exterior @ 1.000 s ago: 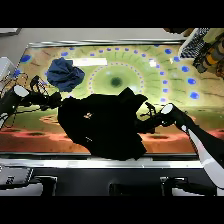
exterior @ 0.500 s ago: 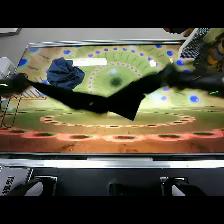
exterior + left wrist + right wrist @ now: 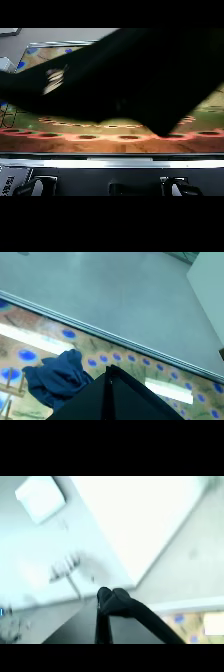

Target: Fold the clothes and pants, and hang the long-sleeved shirts on hangers.

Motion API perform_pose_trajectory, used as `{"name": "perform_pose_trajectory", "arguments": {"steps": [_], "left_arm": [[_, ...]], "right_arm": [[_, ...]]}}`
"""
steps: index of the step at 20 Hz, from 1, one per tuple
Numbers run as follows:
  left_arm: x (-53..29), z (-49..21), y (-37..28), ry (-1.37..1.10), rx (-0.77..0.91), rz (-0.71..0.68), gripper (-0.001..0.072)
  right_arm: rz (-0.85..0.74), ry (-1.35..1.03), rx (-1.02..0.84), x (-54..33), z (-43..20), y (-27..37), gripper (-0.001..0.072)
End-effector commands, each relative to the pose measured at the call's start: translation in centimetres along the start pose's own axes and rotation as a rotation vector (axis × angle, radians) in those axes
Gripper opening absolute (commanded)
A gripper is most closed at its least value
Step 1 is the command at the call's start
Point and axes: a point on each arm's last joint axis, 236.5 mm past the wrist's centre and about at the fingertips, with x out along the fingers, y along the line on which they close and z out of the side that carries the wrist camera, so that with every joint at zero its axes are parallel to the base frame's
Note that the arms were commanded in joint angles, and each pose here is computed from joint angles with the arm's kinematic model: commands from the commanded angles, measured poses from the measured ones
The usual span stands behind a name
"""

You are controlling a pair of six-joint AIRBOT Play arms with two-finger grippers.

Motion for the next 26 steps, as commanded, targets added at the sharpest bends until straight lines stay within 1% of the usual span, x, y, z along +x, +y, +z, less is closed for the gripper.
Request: {"name": "perform_pose_trajectory", "arguments": {"steps": [1, 3, 5, 7, 9, 12, 13, 15, 16, 18, 19, 22, 23, 24, 26], "left_arm": [[-1.9, 1.0, 0.8, -0.060, -0.008, 0.060, 0.0016], [0.6, -0.8, 2.1, 0.018, -0.040, 0.071, 0.0016], [4.7, -5.4, 3.7, 0.196, -0.079, 0.068, 0.0016], [9.5, -12.3, 4.9, 0.441, -0.125, 0.041, 0.0016], [13.9, -20.2, 6.2, 0.676, -0.176, 0.048, 0.0016], [18.6, -30.9, 7.3, 0.945, -0.216, 0.073, 0.0017], [19.7, -33.9, 7.6, 1.005, -0.224, 0.084, 0.0017], [21.4, -38.8, 8.1, 1.080, -0.229, 0.102, 0.0017], [22.1, -40.7, 8.3, 1.100, -0.230, 0.111, 0.0017], [22.9, -43.1, 8.5, 1.124, -0.238, 0.120, 0.0017], [23.0, -43.6, 8.6, 1.130, -0.239, 0.124, 0.0017], [23.0, -43.5, 8.9, 1.129, -0.240, 0.128, 0.0017], [23.0, -43.3, 9.0, 1.127, -0.242, 0.130, 0.0017], [23.0, -43.2, 9.0, 1.124, -0.242, 0.129, 0.0017], [22.8, -43.1, 9.0, 1.128, -0.242, 0.129, 0.0017]], "right_arm": [[-0.091, 0.000, 0.015, 0.1, 0.2, -2.1, 0.0025], [-0.210, 0.170, 0.095, 2.5, -3.5, -8.0, 0.0025], [-0.298, 0.357, 0.195, 5.1, -8.1, -14.3, 0.0026], [-0.371, 0.531, 0.296, 7.5, -13.3, -20.8, 0.0026], [-0.417, 0.686, 0.370, 10.4, -20.0, -26.6, 0.0026], [-0.485, 0.912, 0.418, 14.1, -33.1, -33.9, 0.0026], [-0.506, 0.958, 0.450, 14.9, -37.2, -35.8, 0.0026], [-0.556, 1.011, 0.577, 15.8, -44.5, -38.6, 0.0026], [-0.579, 1.021, 0.631, 16.0, -47.3, -39.8, 0.0026], [-0.605, 1.019, 0.732, 16.2, -50.8, -41.4, 0.0027], [-0.612, 1.018, 0.760, 16.2, -51.7, -41.9, 0.0055], [-0.602, 1.068, 0.767, 14.7, -51.0, -42.3, 0.0290], [-0.564, 1.123, 0.738, 13.3, -49.6, -42.2, 0.0389], [-0.530, 1.178, 0.708, 11.5, -47.9, -42.3, 0.0425], [-0.539, 1.261, 0.639, 6.8, -43.4, -43.5, 0.0425]]}}
